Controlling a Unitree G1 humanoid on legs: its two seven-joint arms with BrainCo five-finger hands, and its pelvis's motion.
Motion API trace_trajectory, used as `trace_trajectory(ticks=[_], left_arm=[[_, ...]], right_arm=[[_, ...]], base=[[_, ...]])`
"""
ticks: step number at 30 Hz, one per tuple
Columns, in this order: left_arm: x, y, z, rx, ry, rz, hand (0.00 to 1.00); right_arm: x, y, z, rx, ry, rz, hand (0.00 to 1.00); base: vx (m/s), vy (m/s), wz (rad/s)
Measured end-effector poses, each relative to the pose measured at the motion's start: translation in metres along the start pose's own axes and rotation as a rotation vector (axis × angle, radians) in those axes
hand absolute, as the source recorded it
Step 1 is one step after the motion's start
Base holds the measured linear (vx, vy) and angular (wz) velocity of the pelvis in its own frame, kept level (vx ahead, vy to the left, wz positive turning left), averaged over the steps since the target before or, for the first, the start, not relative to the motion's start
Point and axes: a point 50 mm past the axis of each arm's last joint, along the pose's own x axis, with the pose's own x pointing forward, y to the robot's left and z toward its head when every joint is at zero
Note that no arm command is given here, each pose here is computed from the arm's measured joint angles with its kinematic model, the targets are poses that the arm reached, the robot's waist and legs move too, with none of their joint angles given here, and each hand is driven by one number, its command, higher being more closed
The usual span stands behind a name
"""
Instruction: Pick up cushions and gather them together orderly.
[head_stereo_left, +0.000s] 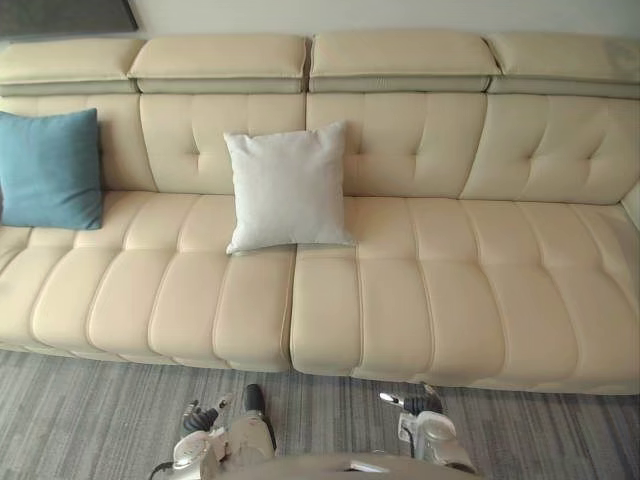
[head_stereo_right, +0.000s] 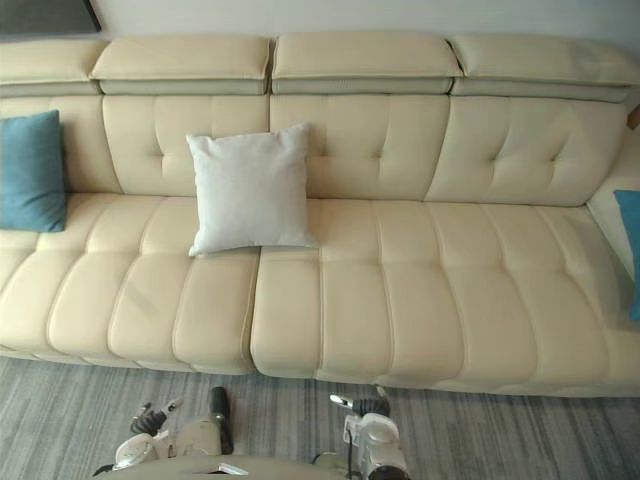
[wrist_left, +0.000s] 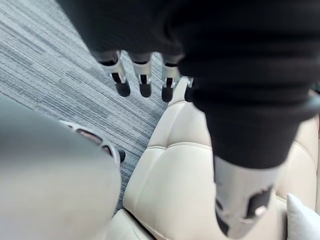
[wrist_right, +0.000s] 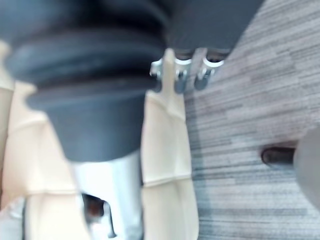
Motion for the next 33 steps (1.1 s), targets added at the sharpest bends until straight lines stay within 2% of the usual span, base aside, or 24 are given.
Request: trace_trajectory(ticks=[12, 17, 20, 27, 33], left_arm=[[0.002, 0.011, 0.003, 0.001, -0.010, 0.018, 0.00], [0.005, 0.012, 0.003, 0.065, 0.009, -0.003, 0.00], [0.007, 0.003, 0.010, 0.116, -0.011, -0.032, 0.00], [0.008, -0.010, 0.017, 0.171, -0.028, -0.080, 0.00], [0.008, -0.002, 0.013, 0.219, -0.021, -0.078, 0.00]], right_arm=[[-0.003, -0.006, -0.016, 0.027, 0.064, -0.028, 0.00], [-0.008, -0.003, -0.031, 0.047, 0.122, -0.025, 0.00], [-0.007, -0.005, -0.031, 0.060, 0.125, -0.036, 0.00], [0.003, 0.006, 0.003, 0.035, 0.033, 0.003, 0.00], [0.006, -0.009, -0.005, 0.004, 0.063, -0.028, 0.00]], base=[[-0.09, 0.154, -0.54], [0.05, 0.106, -0.59], [0.09, 0.014, -0.35], [0.05, -0.079, -1.27], [0.02, -0.136, -0.93]])
